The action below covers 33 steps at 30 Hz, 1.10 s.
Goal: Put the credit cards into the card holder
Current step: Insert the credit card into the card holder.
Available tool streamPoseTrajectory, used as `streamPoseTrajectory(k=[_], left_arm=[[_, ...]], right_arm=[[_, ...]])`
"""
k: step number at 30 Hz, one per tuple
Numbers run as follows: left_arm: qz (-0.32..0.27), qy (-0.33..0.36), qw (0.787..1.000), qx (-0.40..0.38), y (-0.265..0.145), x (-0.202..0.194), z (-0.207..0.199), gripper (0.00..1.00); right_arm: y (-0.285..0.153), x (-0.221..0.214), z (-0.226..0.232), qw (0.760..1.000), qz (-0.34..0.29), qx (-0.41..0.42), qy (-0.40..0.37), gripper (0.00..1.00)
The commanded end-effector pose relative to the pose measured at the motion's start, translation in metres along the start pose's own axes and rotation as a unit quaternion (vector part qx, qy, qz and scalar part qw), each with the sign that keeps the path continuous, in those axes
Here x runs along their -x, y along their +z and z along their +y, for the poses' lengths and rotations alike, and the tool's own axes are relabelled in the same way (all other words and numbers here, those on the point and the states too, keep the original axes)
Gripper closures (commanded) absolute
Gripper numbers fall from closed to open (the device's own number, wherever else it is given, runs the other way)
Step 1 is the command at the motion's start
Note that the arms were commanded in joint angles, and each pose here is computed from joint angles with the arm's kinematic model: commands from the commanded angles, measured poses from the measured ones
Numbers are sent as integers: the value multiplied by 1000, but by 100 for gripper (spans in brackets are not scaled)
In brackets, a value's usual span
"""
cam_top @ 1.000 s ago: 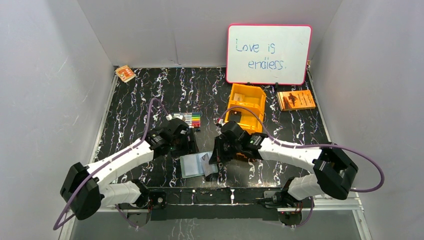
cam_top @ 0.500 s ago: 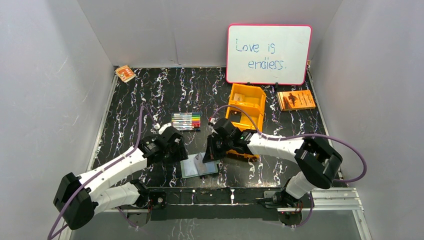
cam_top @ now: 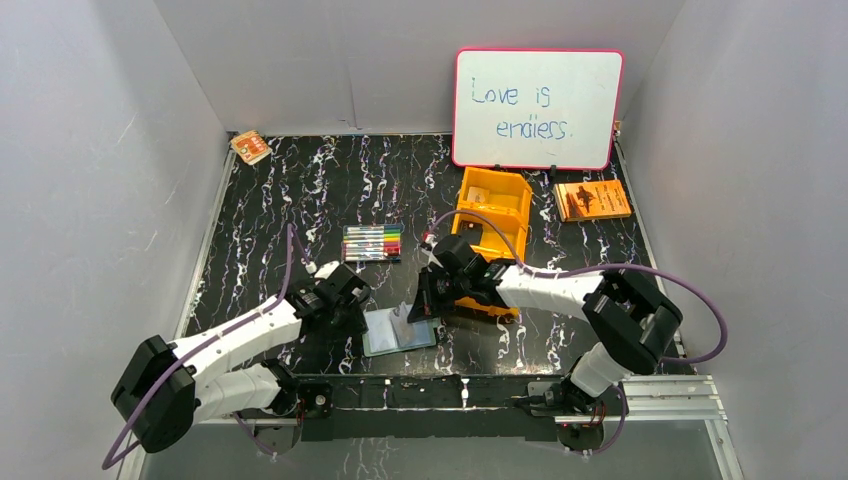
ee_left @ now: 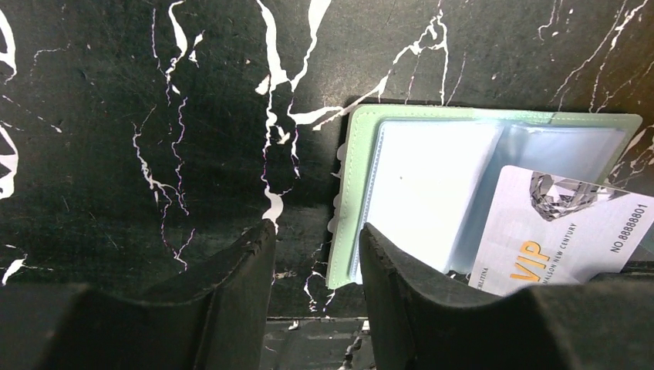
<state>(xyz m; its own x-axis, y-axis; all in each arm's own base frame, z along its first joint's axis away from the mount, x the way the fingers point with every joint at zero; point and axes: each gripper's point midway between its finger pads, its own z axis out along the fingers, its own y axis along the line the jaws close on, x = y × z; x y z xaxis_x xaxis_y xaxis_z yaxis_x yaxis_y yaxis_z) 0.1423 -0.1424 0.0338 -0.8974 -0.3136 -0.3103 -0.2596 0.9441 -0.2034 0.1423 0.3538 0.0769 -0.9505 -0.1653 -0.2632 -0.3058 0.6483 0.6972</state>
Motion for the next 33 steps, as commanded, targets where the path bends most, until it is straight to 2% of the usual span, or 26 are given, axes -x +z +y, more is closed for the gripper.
streamPoseTrajectory(k=[1,22,33], left_arm=[[3,-3,1000,10,5,-1,4,59],[24,13,1000,12,15,-10,5,67],[31,16,999,12,19,-14,6,70]], right_arm=[[3,1,-2,1000,-1,10,-1,100],[15,-8,-8,999,22,18,15,100],[22,-5,-12,999,10,16,42,100]])
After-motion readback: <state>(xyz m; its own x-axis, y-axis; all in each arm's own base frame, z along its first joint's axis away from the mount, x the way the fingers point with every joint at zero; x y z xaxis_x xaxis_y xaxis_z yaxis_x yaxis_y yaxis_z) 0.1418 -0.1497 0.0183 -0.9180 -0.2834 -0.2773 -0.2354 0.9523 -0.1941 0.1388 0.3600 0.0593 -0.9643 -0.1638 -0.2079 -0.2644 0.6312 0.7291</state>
